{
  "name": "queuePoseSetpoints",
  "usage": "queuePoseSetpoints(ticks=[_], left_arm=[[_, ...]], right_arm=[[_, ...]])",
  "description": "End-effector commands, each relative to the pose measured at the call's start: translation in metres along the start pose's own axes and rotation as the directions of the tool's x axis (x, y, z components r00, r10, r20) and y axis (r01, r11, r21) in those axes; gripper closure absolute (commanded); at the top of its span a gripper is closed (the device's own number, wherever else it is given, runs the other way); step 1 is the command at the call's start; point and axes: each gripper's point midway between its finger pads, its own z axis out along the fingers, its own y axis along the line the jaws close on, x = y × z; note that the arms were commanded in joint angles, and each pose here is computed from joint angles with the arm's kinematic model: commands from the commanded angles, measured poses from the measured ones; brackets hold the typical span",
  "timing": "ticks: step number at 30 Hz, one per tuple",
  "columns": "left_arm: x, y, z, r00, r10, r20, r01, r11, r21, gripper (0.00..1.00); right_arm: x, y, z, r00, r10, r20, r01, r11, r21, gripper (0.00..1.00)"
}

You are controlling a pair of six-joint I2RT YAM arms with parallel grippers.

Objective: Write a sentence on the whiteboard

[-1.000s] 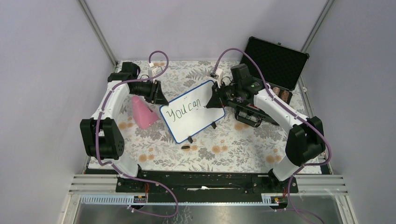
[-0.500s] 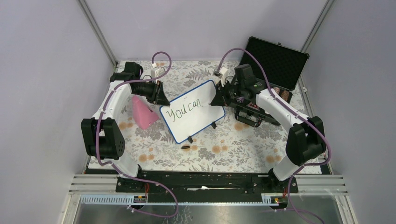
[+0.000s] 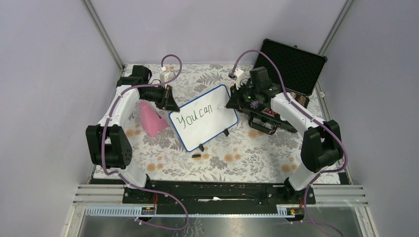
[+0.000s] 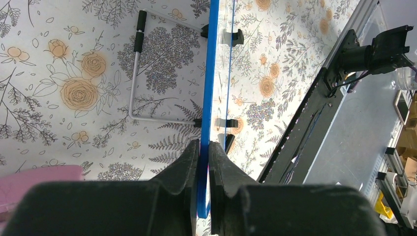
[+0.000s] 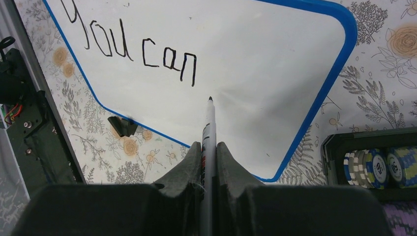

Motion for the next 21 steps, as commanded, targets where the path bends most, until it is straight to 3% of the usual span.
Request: queuePoseSetpoints(ticks=[1,10,21], left_arm=[[-0.0146,0.0025,-0.0033,0.998,0.063,0.024,-0.062,0.998,-0.022,0.94],[-0.0144,0.0027,-0.0018,0.998,0.063,0.021,-0.063,0.998,-0.019,1.00],[-0.0133,0.0020,-0.0012,0.997,0.072,0.017,-0.071,0.997,-0.021,1.00]], right_arm=[[-0.0217,-0.0046,-0.0008,0.998,-0.036,0.049,0.035,0.999,0.011,1.00],[-0.0266,-0.0069,0.0001,0.998,-0.041,0.055,0.040,0.999,0.015,1.00],[-0.0274,-0.0112,0.0055,0.998,-0.038,0.049,0.037,0.999,0.014,1.00]])
